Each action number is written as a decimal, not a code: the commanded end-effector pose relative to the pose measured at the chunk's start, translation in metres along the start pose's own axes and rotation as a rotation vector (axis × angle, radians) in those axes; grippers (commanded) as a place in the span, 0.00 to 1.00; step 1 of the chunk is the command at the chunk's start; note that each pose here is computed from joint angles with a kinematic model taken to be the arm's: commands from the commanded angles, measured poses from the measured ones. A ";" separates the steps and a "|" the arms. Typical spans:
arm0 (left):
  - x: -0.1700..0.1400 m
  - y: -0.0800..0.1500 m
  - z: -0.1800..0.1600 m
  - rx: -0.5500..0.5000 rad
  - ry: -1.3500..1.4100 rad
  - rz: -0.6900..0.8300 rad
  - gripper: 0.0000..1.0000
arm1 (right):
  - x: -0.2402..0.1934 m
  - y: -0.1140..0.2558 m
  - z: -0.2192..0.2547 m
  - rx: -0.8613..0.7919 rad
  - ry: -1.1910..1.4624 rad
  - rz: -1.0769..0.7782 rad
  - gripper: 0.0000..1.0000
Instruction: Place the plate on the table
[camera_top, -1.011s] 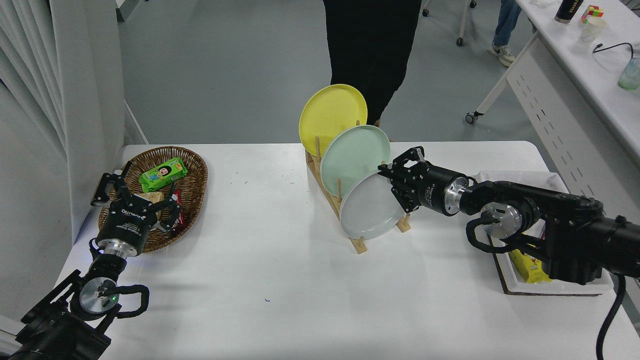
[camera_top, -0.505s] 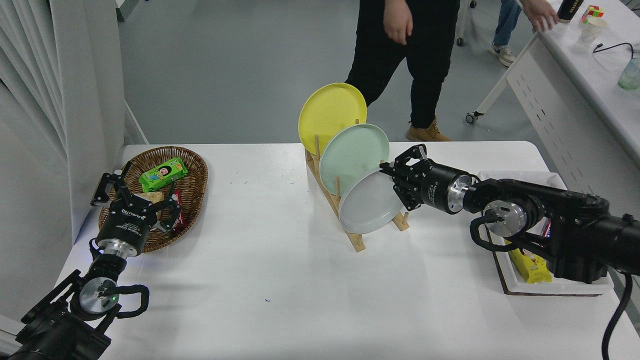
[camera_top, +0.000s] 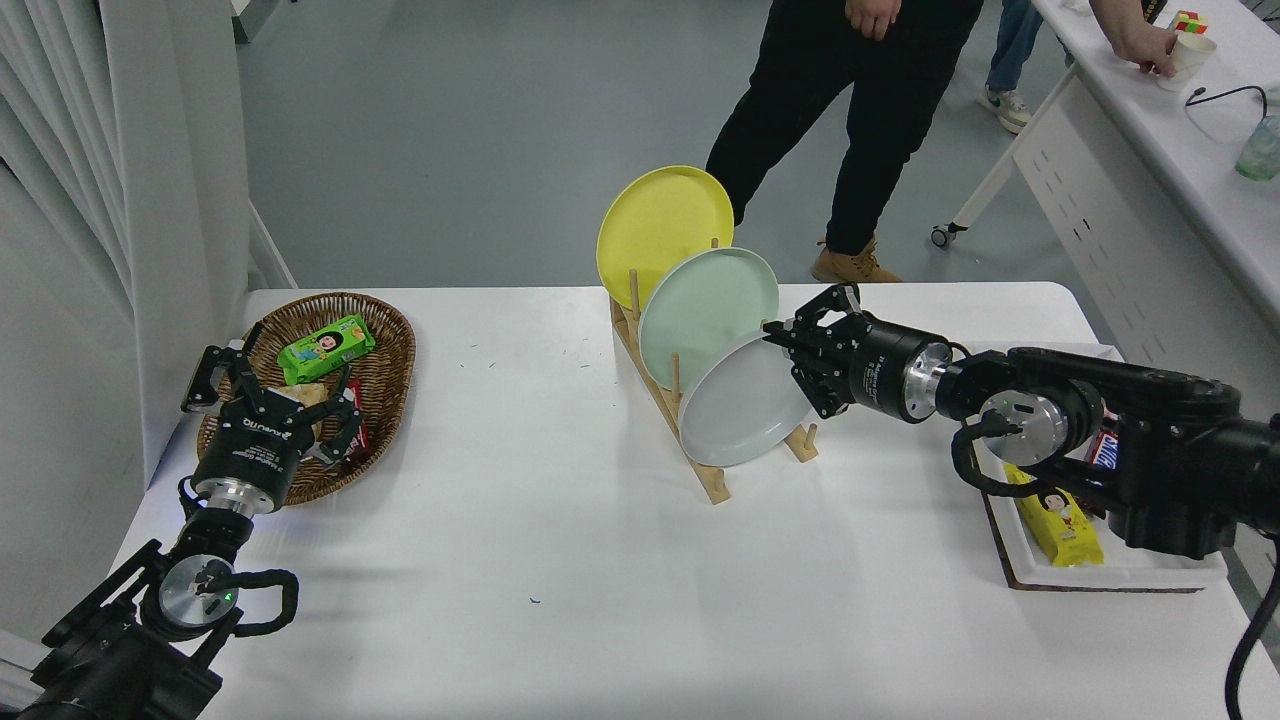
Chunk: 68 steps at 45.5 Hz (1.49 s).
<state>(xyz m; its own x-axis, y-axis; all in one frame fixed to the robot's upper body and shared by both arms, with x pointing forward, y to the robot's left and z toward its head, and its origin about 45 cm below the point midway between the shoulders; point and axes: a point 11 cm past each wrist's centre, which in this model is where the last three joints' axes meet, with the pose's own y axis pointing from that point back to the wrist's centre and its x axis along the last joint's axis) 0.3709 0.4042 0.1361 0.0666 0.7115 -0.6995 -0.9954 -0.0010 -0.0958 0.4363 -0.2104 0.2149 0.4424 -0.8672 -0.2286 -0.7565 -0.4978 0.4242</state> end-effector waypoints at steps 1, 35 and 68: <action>0.000 0.000 0.000 0.000 0.000 0.000 0.98 | -0.002 0.002 -0.003 -0.009 -0.003 -0.010 0.00; 0.000 0.000 0.000 0.000 0.000 0.000 0.98 | -0.030 0.008 -0.063 -0.017 -0.052 -0.050 0.00; 0.000 0.000 0.000 0.000 0.000 0.000 0.98 | -0.092 0.008 -0.067 -0.189 -0.202 0.033 0.00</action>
<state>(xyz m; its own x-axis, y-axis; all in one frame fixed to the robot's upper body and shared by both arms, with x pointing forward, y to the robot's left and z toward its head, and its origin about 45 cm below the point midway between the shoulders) 0.3709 0.4042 0.1361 0.0668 0.7114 -0.6996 -0.9954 -0.0010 -0.0960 0.4361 -0.1539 0.3005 0.3804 -0.8531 -0.3572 -0.6836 -0.5195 0.5127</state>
